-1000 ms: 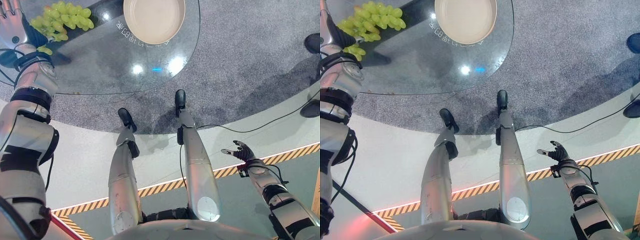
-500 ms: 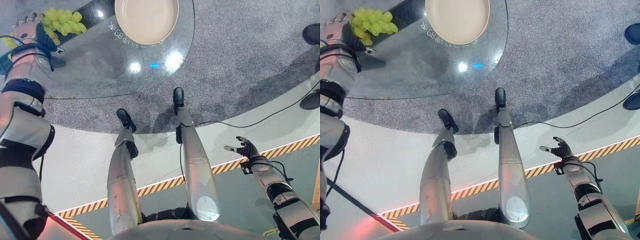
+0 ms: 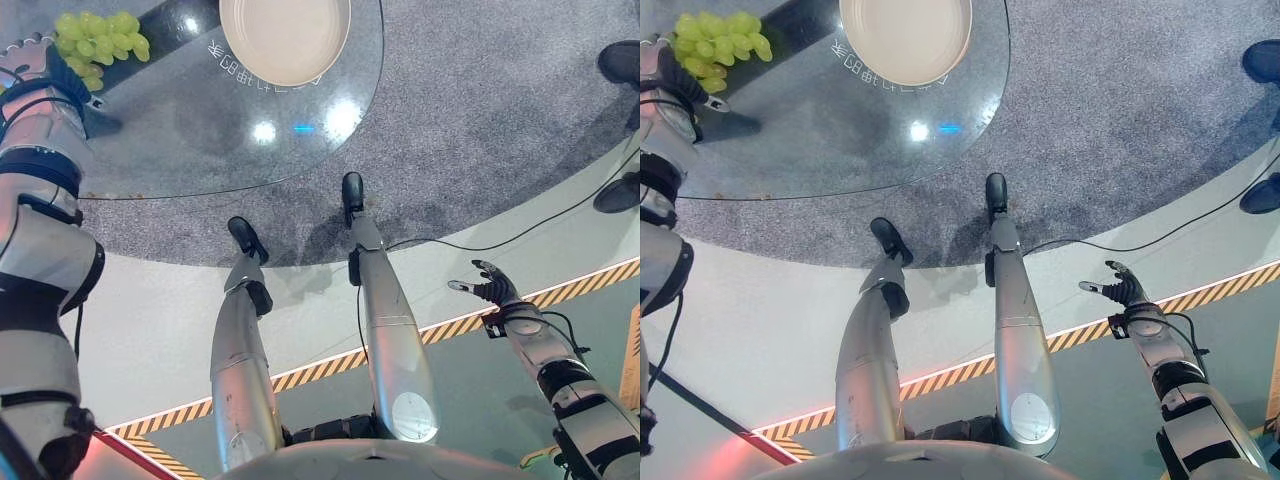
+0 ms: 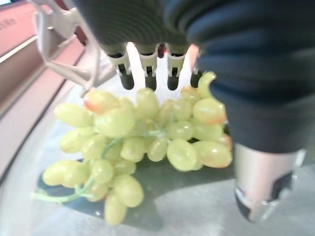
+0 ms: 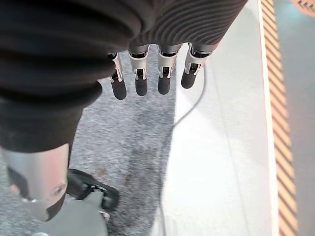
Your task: Pick up fruits into the plate
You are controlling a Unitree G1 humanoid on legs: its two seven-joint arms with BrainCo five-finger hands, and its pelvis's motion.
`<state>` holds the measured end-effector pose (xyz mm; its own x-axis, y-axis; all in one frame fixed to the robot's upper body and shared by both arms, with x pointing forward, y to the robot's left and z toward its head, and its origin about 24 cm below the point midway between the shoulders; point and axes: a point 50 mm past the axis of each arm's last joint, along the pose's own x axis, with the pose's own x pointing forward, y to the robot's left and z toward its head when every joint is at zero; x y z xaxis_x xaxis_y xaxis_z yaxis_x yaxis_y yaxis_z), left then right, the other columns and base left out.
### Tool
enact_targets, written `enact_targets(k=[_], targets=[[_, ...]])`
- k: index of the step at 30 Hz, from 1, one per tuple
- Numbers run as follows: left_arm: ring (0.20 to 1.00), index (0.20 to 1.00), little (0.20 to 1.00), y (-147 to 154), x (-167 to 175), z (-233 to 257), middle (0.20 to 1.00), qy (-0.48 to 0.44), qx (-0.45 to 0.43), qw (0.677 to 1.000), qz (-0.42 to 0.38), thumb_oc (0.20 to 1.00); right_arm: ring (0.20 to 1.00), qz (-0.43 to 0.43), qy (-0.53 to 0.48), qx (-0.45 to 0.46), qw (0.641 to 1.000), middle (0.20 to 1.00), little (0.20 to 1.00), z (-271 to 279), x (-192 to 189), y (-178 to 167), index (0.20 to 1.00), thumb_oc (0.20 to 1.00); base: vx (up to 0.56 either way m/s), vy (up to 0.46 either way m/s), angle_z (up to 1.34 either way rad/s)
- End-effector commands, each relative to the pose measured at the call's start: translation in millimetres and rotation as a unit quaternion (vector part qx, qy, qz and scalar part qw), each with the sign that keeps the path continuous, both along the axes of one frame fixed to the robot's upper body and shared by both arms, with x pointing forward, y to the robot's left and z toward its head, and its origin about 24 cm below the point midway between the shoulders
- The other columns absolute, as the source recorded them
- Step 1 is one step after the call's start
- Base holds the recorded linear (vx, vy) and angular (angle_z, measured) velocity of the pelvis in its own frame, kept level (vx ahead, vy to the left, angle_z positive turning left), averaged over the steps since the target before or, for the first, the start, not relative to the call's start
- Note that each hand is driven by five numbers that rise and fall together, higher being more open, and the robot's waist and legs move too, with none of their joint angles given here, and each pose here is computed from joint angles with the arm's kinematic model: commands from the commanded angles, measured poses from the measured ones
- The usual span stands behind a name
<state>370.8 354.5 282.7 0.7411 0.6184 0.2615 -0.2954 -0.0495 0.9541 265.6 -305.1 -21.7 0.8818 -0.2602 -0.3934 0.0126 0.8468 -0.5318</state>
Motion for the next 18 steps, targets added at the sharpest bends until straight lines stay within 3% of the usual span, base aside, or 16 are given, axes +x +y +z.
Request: enact_targets(k=[1, 3, 4, 5, 6, 18], targets=[[1.0, 1.0, 1.0, 43.4, -31.1, -32.0, 1.0, 0.05, 0.002, 0.992, 0.118, 1.0, 1.0, -0.008, 0.009, -0.002, 1.0, 1.0, 1.0, -4.5, -13.2, -7.5, 1.0, 1.0, -0.01, -0.049, 0.01], [1.0, 1.0, 1.0, 44.9, -33.0, -34.4, 1.0, 0.048, 0.006, 0.991, 0.128, 1.0, 1.0, -0.006, -0.003, 0.001, 1.0, 1.0, 1.0, -0.5, -7.7, -4.9, 1.0, 1.0, -0.01, -0.072, 0.03], [0.718, 0.718, 0.718, 45.2, -33.7, -36.6, 0.718, 0.041, 0.009, 0.99, 0.131, 0.718, 1.0, -0.005, -0.015, 0.006, 1.0, 1.0, 1.0, 3.5, -1.9, -0.5, 1.0, 1.0, -0.01, -0.091, 0.01], [0.545, 0.545, 0.545, 45.0, -33.6, -36.5, 0.545, 0.039, 0.009, 0.99, 0.132, 0.545, 1.0, -0.005, -0.017, 0.008, 1.0, 1.0, 1.0, 4.1, -1.0, 0.1, 1.0, 1.0, -0.02, -0.106, -0.05], [0.2, 0.2, 0.2, 43.7, -32.6, -37.0, 0.2, 0.032, 0.013, 0.991, 0.127, 0.2, 1.0, -0.004, -0.021, 0.013, 1.0, 1.0, 1.0, 6.2, 1.9, 1.9, 1.0, 1.0, -0.01, -0.057, -0.08], [0.2, 0.2, 0.2, 41.6, -31.1, -51.3, 0.2, 0.027, -0.002, 0.993, 0.117, 0.2, 1.0, 0.014, -0.046, 0.021, 0.999, 1.0, 1.0, 12.9, 8.8, 12.6, 1.0, 1.0, 0.0, -0.007, -0.01]])
